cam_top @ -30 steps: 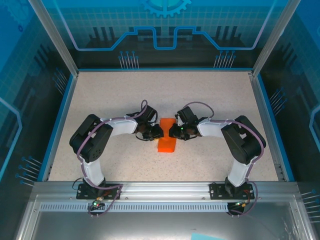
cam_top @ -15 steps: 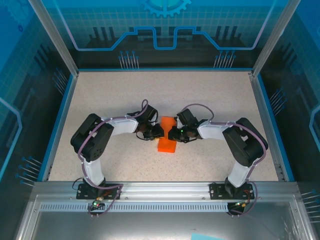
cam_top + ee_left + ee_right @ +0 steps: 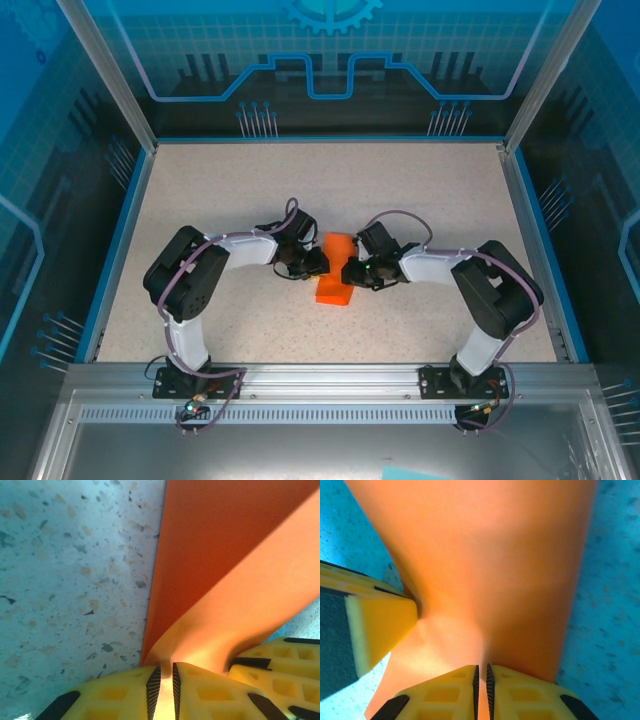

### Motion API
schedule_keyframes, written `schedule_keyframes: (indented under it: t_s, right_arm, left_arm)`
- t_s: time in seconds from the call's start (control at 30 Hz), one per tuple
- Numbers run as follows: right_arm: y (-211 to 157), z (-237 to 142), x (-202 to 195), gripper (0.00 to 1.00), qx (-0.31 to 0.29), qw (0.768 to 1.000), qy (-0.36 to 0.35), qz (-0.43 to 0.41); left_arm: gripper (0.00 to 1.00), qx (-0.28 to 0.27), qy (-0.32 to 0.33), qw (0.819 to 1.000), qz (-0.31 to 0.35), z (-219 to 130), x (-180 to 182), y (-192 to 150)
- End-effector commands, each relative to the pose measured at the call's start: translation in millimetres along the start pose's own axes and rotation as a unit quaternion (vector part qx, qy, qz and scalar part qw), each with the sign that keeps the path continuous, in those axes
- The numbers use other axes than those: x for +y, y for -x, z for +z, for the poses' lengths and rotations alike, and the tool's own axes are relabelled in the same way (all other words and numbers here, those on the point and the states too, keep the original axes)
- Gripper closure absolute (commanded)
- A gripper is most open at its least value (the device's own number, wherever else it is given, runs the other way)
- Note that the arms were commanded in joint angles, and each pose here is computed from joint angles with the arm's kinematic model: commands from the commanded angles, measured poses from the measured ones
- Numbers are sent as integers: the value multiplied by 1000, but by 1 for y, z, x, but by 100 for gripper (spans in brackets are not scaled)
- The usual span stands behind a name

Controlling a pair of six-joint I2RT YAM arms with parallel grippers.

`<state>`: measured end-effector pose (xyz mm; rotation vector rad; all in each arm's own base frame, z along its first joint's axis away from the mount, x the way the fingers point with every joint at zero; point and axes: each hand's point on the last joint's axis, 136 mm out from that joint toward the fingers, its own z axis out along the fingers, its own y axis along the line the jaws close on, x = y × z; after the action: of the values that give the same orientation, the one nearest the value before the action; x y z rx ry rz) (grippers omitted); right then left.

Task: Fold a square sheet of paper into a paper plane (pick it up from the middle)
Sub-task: Fold the square sheet of paper in half at the center of the table.

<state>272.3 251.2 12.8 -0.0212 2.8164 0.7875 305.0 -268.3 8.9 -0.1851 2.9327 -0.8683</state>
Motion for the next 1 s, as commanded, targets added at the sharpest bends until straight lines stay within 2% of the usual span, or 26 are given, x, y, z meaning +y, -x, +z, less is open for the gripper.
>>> schedule_keyframes:
  t_s: [0.0, 0.1, 0.3, 0.47, 0.7, 0.97]
  right_arm:
    - [-20, -5, -33, 84, 27, 998, -58, 8]
    - [-18, -7, -34, 84, 25, 998, -53, 11]
    - [1, -31, 17, 84, 0, 1000, 30, -1]
    - [-5, -18, 36, 84, 20, 998, 60, -4]
    - [-20, 2, 19, 84, 49, 998, 29, -7]
    - [-39, 6, 3, 84, 77, 997, 11, -13]
  left_arm:
    - [79, 57, 126, 990, -31, 24, 74, -37]
    - [79, 57, 126, 990, -29, 24, 74, -36]
    - [79, 59, 124, 990, -30, 24, 72, -36]
    - [79, 59, 123, 990, -28, 24, 70, -35]
    - [79, 63, 126, 990, -25, 25, 72, -36]
    - [79, 67, 134, 989, -24, 26, 75, -37]
